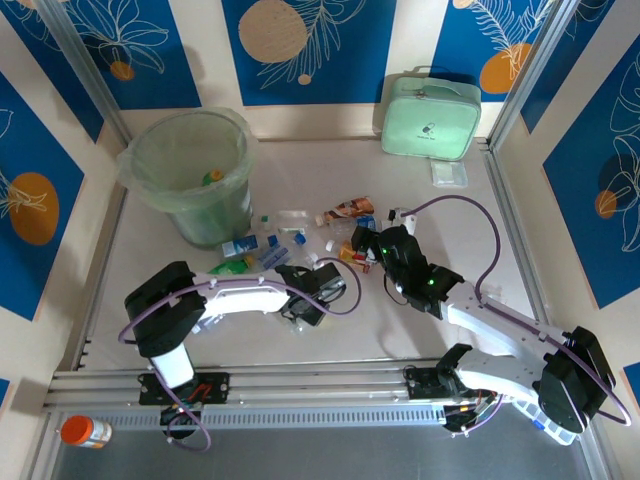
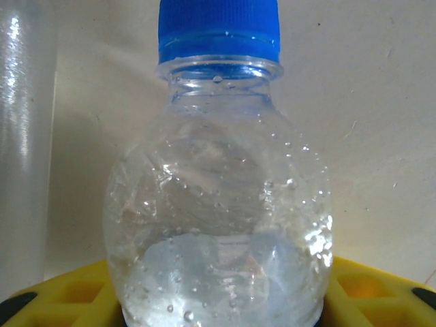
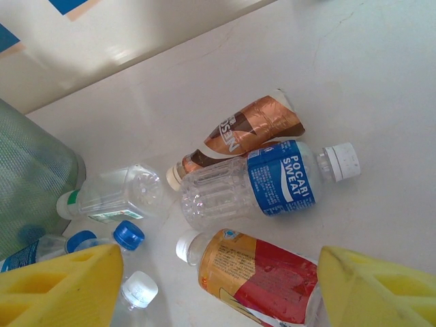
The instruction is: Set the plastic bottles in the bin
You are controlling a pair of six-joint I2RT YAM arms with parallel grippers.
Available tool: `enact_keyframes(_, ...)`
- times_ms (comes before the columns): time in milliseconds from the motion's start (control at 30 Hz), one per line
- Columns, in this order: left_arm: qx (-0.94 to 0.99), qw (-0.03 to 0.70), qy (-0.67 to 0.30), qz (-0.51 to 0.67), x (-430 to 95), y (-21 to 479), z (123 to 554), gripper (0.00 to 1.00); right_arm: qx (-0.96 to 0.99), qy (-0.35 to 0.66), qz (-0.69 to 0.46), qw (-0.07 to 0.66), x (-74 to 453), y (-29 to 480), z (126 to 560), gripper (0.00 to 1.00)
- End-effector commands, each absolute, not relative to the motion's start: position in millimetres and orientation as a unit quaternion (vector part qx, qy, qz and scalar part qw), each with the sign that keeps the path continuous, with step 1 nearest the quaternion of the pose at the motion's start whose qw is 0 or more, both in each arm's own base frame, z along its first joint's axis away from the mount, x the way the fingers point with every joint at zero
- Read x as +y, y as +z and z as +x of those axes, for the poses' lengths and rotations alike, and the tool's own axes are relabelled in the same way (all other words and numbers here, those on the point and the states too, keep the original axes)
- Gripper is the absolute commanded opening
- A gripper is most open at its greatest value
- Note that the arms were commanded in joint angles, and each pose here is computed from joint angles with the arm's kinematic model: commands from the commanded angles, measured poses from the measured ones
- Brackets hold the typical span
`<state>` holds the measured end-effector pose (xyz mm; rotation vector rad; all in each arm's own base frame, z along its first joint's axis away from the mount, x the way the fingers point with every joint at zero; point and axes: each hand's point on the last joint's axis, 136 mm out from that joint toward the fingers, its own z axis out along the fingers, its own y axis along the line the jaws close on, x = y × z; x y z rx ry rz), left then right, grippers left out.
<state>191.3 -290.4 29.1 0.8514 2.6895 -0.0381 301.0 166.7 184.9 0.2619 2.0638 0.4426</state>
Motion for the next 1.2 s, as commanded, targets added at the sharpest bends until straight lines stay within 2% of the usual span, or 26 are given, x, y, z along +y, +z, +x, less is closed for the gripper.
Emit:
enact_keyframes(0,0.942,0.145,-0.040,0.301,-295,39,179,0.49,0.833,0.186,0.132,0.503,159,199,303,0.76)
enact_keyframes(400,0.925,0.235,-0.086,0.286,-283,135,186,0.45,0.822,0.194,0.143,0.515,152,205,297,0.76)
enact_keyframes(800,0.908,0.324,-0.120,0.237,-254,231,217,0.42,0.820,0.276,0.015,0.502,209,215,289,0.76)
enact_keyframes(1033,0.903,0.366,-0.155,0.161,-228,290,256,0.39,0.805,0.293,-0.071,0.511,250,223,275,0.77)
enact_keyframes(1167,0.892,0.402,-0.184,0.098,-209,337,283,0.37,0.808,0.261,-0.073,0.524,251,223,276,0.78)
